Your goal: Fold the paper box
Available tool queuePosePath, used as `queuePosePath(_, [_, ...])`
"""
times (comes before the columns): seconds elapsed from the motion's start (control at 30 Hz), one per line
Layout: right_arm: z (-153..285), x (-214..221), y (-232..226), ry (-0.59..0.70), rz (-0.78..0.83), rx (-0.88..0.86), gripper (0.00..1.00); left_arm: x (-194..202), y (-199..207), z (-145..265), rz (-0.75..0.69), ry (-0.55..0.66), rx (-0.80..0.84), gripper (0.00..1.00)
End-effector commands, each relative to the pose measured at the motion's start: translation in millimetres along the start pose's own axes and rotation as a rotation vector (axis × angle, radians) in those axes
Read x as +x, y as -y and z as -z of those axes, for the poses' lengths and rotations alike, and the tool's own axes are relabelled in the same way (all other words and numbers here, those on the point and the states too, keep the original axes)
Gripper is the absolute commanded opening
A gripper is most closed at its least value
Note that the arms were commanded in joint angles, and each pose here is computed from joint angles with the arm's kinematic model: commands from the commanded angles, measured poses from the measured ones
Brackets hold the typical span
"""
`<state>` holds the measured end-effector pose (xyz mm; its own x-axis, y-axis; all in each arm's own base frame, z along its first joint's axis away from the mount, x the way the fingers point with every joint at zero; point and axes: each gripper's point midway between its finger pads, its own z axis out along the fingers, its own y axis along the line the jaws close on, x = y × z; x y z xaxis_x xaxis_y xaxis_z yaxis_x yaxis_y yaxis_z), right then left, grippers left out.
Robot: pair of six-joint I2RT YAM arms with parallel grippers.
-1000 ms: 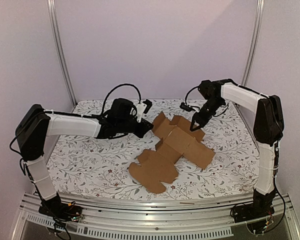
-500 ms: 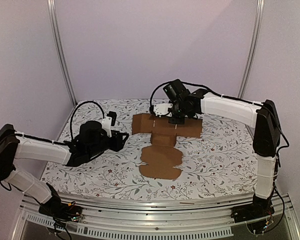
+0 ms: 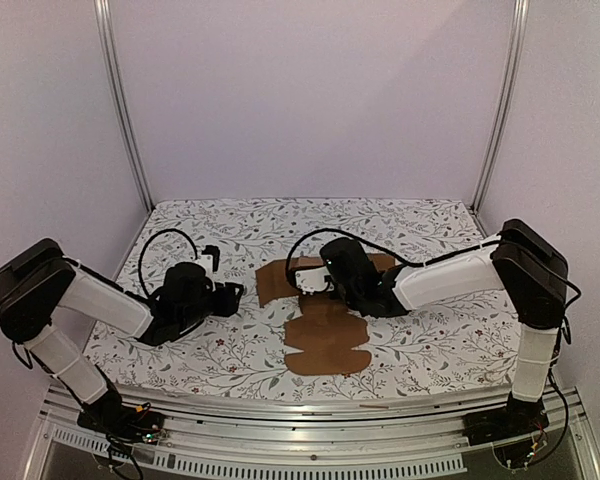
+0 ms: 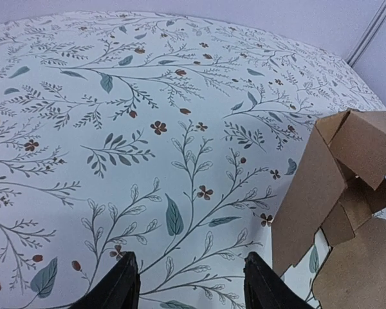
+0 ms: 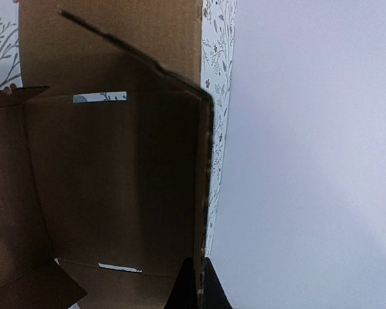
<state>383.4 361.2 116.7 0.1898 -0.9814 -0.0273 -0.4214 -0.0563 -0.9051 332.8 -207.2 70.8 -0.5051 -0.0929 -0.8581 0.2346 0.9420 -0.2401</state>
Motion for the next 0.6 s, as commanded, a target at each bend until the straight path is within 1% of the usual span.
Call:
queuePosePath(0.0, [36.2, -16.5, 41.8, 0.079, -0.112, 0.236, 0.0, -0.6, 11.5, -12.0, 0.02, 0.011, 0.067, 0.55])
queuePosePath(0.1, [54.9, -25.4, 34.5, 0.143, -0.093, 0.301, 0.0, 6.8, 13.5, -18.5, 0.013, 0.004, 0.084, 0.56])
queuePosePath(0.13, [60.1, -27.2, 32.7, 0.156, -0.08, 0.318, 0.0, 9.1, 17.3, -19.5, 0.006, 0.002, 0.108, 0.56])
queuePosePath(0.2, [68.2, -30.5, 27.3, 0.172, -0.068, 0.345, 0.0, 13.3, 34.8, -19.8, -0.015, -0.002, 0.213, 0.56])
queuePosePath(0.27, [71.4, -32.1, 21.5, 0.18, -0.061, 0.363, 0.0, 18.3, 57.2, -14.5, -0.023, -0.004, 0.344, 0.58])
queuePosePath(0.3, [70.8, -32.4, 16.1, 0.179, -0.048, 0.365, 0.0, 18.2, 64.5, -11.5, -0.024, 0.008, 0.382, 0.6])
queuePosePath(0.43, [67.7, -30.4, 2.1, 0.172, -0.019, 0.373, 0.0, 25.1, 87.2, -0.4, -0.074, 0.009, 0.479, 0.64])
queuePosePath(0.57, [67.0, -25.7, -3.9, 0.161, -0.012, 0.362, 0.0, 30.5, 100.2, 8.9, -0.122, -0.003, 0.522, 0.65])
